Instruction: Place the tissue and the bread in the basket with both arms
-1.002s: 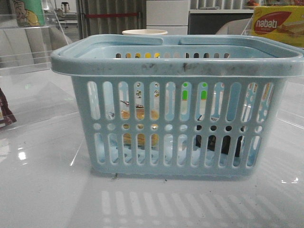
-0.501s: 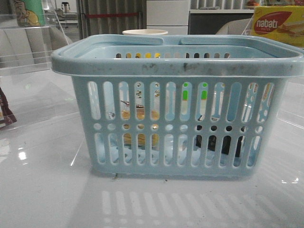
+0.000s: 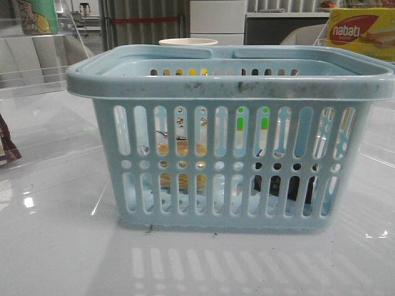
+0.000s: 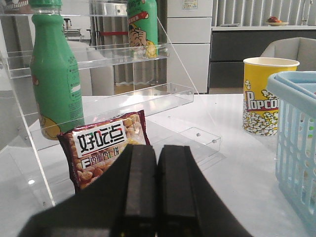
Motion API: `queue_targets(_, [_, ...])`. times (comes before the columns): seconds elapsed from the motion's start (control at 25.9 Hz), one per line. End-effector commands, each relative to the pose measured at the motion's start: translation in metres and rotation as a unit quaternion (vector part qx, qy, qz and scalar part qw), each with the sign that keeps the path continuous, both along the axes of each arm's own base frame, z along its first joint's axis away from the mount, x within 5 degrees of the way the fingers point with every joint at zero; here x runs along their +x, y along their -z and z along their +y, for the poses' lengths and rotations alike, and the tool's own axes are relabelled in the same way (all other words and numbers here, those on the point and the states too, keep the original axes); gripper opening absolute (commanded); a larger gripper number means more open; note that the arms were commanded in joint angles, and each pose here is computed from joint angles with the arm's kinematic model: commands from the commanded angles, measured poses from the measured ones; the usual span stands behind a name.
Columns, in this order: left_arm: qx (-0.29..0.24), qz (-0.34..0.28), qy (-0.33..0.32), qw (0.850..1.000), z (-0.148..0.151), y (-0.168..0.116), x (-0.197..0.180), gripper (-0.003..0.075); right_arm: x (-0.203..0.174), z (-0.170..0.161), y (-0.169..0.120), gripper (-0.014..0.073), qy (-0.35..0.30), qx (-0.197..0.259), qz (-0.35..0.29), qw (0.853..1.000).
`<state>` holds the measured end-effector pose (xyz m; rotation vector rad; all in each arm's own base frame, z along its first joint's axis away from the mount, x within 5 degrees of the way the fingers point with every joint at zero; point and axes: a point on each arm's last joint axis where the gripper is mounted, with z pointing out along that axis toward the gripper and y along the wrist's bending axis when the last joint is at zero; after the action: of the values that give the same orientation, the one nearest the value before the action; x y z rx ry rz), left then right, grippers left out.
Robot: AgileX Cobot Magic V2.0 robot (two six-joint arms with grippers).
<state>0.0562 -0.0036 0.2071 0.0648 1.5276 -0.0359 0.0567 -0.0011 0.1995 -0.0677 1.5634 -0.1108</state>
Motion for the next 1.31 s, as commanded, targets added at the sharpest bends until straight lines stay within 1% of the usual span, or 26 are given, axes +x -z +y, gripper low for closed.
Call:
queue_targets(0.0, [-0.011,-0.051,0.001,0.999,0.0000,-0.0089,-0.0023,0.0090,-0.0024,-0.0025,-0.0114,0.0055,0.016,-0.005,-0.072,0.997])
queue_targets(0.23, [-0.011,-0.051,0.001,0.999,0.0000,-0.0089,-0.0023,0.0090,-0.0024,-0.0025,-0.0115,0.0055,0.016,-0.005,-0.073,0.997])
queue_targets(0.42, [-0.011,-0.051,0.001,0.999,0.0000,-0.0089,-0.0023,0.0090,-0.0028,-0.0020,-0.0139,0.0055,0.012,0.001,-0.088,0.996])
queue_targets(0.5, [-0.011,-0.051,0.001,0.999,0.0000,-0.0089,-0.0023,0.0090,-0.0029,-0.0013,-0.0142,0.0055,0.006,0.016,-0.091,0.996])
queue_targets(0.62, [-0.011,-0.051,0.001,0.999,0.0000,-0.0089,-0.0023,0.0090,-0.0029,-0.0012,-0.0144,0.0055,0.001,0.058,-0.093,0.994])
queue_targets(0.66, [-0.011,-0.051,0.001,0.999,0.0000,-0.0089,-0.0023,0.0090,-0.0029,-0.0012,-0.0145,0.0055,0.001,0.062,-0.093,0.994])
queue_targets(1.27, [-0.011,-0.051,0.001,0.999,0.0000,-0.0089,-0.0023,0.0090,-0.0028,-0.0012,-0.0143,0.0055,0.001,0.062,-0.093,0.994])
